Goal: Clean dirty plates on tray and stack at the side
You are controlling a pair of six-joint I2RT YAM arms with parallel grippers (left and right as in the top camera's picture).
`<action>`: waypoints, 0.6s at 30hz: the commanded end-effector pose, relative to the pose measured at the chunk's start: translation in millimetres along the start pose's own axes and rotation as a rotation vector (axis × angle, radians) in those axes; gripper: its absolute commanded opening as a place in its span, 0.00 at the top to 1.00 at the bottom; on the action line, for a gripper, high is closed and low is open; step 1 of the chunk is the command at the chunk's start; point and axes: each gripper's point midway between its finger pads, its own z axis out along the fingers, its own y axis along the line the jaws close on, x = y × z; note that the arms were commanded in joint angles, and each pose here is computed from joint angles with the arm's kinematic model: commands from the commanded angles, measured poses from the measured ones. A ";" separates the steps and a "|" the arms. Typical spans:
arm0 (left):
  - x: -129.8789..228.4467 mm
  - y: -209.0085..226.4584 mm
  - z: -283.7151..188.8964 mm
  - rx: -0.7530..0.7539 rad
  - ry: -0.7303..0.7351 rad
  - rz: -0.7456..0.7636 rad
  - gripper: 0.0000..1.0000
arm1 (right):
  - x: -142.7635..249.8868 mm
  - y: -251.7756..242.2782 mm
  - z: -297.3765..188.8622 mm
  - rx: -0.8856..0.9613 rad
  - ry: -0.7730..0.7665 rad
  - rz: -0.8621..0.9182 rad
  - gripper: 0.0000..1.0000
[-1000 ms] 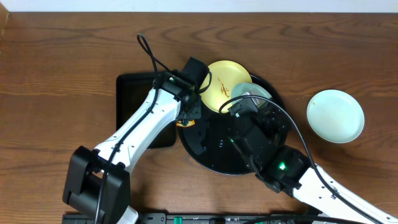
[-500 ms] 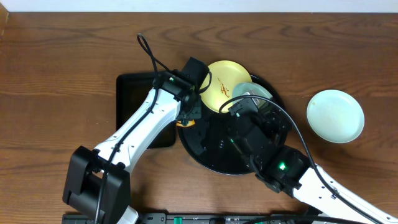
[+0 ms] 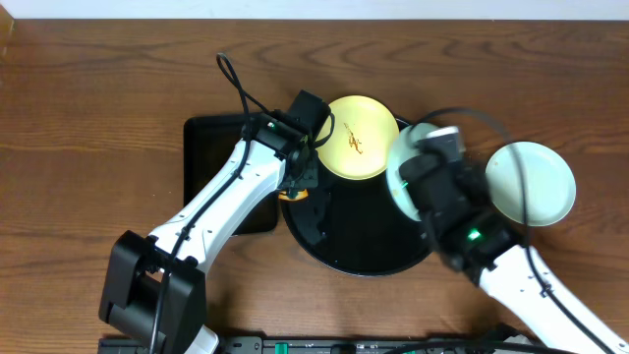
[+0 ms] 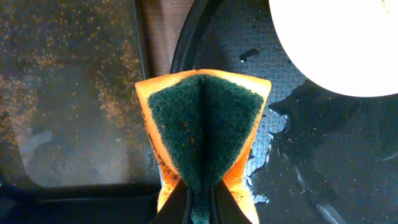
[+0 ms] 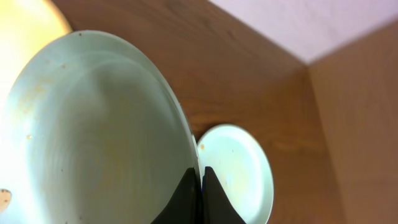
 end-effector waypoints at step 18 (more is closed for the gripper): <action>-1.6 1.5 -5.5 0.003 -0.016 -0.005 0.92 | 114.3 -180.0 87.1 0.258 0.336 0.872 0.99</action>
